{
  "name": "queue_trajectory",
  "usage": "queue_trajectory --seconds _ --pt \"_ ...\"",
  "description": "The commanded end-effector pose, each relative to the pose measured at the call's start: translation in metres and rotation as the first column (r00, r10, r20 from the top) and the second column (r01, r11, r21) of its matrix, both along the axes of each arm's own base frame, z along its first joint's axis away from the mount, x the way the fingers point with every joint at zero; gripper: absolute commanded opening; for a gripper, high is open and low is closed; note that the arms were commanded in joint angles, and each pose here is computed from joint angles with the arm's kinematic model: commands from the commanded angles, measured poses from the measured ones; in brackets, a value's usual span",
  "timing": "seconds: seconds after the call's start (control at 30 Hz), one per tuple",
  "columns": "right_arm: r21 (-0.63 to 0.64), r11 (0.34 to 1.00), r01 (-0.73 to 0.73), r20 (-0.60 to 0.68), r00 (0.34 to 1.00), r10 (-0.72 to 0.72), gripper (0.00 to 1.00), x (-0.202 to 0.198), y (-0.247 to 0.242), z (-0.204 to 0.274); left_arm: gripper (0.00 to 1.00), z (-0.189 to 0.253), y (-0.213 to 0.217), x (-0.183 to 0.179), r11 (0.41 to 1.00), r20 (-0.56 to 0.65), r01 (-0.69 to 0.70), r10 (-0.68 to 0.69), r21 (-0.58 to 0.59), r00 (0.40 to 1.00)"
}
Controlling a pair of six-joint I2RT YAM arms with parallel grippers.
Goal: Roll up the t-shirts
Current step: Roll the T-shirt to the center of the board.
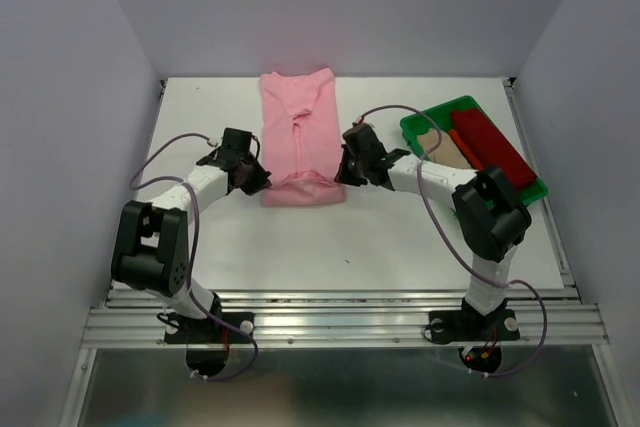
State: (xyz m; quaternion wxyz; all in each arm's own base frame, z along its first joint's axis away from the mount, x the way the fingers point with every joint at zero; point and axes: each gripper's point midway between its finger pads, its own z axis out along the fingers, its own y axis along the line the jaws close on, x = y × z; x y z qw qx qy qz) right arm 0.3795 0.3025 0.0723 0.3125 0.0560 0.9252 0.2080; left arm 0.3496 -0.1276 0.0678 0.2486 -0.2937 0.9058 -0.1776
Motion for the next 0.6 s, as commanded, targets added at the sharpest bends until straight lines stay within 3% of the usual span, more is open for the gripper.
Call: queue_trajectory --seconds 0.0,0.23,0.57 --pt "0.012 1.000 0.009 0.041 0.999 -0.009 0.05 0.018 0.002 0.012 0.00 0.014 0.004 0.020 1.000 0.056 -0.014 0.013 0.026 0.998" --pt "0.013 1.000 0.004 0.034 0.999 -0.004 0.05 0.016 0.002 0.011 0.00 0.012 0.004 0.018 0.999 0.047 -0.001 0.000 0.032 0.999" --pt "0.053 0.995 -0.086 -0.030 0.996 0.087 0.04 -0.032 -0.005 0.010 0.00 0.014 0.002 -0.021 0.998 0.029 0.062 -0.062 0.003 0.998"
